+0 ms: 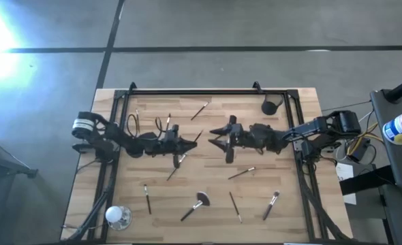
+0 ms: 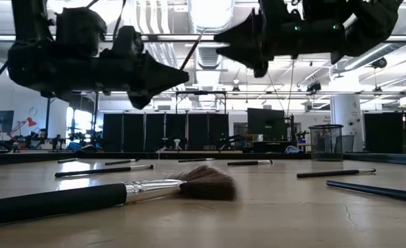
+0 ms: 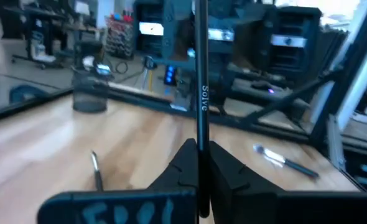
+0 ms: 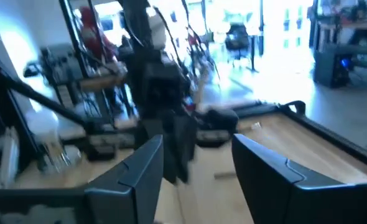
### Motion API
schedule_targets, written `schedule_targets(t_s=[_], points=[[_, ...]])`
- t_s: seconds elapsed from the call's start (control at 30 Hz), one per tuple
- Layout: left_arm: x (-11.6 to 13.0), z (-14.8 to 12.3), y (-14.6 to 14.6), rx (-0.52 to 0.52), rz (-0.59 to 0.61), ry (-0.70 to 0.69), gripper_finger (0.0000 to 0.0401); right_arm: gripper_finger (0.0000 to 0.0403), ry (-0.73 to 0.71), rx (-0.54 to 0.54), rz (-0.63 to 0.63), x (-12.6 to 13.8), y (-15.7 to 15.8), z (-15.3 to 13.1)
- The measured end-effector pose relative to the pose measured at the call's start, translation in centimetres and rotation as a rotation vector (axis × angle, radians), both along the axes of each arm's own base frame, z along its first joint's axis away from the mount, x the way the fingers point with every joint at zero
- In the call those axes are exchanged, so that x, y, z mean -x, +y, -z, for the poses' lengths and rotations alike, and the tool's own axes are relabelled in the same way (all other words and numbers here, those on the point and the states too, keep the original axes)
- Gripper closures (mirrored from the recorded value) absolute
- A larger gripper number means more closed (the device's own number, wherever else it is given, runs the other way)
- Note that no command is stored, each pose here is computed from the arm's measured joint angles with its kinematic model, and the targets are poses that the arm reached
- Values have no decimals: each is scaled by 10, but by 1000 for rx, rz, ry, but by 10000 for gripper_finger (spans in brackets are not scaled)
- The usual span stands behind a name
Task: Put items in baskets/containers
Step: Put the liner brush into the pen holder
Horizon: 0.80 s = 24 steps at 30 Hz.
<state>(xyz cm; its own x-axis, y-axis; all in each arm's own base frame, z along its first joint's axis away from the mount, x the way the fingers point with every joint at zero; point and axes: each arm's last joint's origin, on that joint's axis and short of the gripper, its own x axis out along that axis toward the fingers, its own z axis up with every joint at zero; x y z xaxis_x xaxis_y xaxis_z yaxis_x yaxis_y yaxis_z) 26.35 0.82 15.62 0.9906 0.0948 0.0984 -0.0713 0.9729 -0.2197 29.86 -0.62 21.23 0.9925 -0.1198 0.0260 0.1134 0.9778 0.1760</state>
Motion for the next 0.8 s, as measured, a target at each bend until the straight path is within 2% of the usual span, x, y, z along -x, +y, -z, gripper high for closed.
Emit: schedule_targets(t_s=[0.2, 0.47, 0.6, 0.8], points=[[-15, -15, 11, -16, 29, -60, 393, 203, -79, -33, 12, -7, -6, -19], [-23, -25, 14, -55, 34, -63, 393, 227, -131, -23, 49, -17, -13, -41], [-22, -24, 15, -75, 30, -50, 393, 265, -125, 5, 59, -19, -13, -44], [-22, -21, 15, -109, 34, -23, 393, 373, -83, 63, 62, -21, -13, -39]])
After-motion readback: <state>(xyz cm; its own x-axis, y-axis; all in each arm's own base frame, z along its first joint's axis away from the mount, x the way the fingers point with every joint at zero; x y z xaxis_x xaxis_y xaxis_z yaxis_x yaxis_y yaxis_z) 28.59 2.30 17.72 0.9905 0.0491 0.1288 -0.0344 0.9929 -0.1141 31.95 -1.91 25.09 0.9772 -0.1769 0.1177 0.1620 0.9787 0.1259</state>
